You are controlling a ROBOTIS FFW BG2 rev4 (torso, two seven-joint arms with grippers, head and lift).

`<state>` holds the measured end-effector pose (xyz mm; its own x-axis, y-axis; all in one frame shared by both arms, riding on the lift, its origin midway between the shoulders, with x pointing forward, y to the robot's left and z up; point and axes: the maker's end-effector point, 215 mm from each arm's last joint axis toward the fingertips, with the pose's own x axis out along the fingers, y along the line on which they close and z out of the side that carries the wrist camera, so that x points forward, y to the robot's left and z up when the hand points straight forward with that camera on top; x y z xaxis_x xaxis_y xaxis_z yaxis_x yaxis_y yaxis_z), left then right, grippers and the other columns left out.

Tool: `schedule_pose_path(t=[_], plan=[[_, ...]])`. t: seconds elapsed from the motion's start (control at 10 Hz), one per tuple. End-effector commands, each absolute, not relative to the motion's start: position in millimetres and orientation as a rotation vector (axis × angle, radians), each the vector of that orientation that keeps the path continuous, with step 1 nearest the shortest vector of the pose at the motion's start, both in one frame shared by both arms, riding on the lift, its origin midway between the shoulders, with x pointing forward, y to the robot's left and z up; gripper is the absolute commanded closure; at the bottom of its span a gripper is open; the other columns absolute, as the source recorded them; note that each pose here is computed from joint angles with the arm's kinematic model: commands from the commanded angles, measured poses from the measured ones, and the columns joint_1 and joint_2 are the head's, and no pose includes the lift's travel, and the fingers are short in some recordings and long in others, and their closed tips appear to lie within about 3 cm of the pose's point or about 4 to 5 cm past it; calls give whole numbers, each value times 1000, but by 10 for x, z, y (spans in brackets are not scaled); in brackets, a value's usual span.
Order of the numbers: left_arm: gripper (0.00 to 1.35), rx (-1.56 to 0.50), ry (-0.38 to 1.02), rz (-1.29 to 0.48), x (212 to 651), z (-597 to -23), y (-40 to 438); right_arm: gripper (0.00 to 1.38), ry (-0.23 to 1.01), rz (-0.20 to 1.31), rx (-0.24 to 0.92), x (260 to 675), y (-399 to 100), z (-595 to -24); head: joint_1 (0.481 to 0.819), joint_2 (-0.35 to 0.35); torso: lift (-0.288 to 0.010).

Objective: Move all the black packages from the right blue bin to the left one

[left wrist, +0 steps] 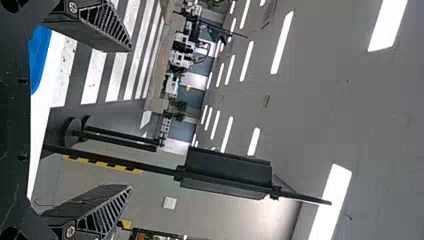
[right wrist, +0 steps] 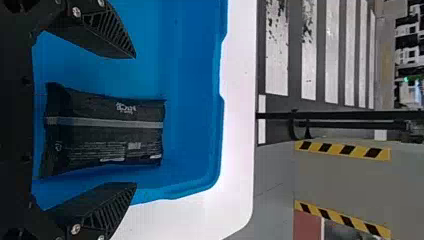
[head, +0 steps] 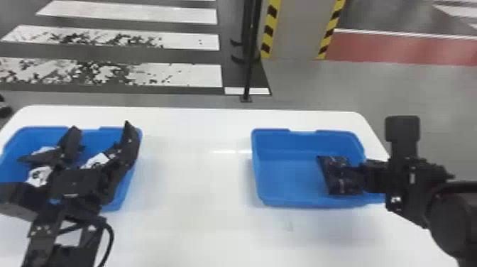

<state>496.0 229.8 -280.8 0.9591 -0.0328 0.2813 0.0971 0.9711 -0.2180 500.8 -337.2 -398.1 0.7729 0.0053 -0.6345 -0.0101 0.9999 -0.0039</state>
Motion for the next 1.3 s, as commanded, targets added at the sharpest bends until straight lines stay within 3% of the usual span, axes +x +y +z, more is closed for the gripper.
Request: schedule_pose_path(t=[0.0,0.7,0.8,0.9,1.1,1.2], plan=[[94,-233,-280,-66,4961,-2808,2298,127,731,7,5,5007,-3379,-4148,695,-118,-168],[94,-243,-255,-81,4985,-2874,2243,128,806,11,31,5013,-3333,-4559,695,-122,-168],[94,-243,-252,-81,4987,-2881,2241,188,825,9,37,4982,-3336,-4621,695,-123,-168],[94,-244,-250,-84,4980,-2893,2236,361,846,13,50,4961,-3325,-4689,695,-123,-168],[94,-257,-225,-99,5005,-2958,2210,992,857,50,71,4990,-3242,-4742,695,-122,-168],[94,-258,-228,-98,5003,-2949,2218,1205,829,80,91,5062,-3148,-4713,695,-118,-168]])
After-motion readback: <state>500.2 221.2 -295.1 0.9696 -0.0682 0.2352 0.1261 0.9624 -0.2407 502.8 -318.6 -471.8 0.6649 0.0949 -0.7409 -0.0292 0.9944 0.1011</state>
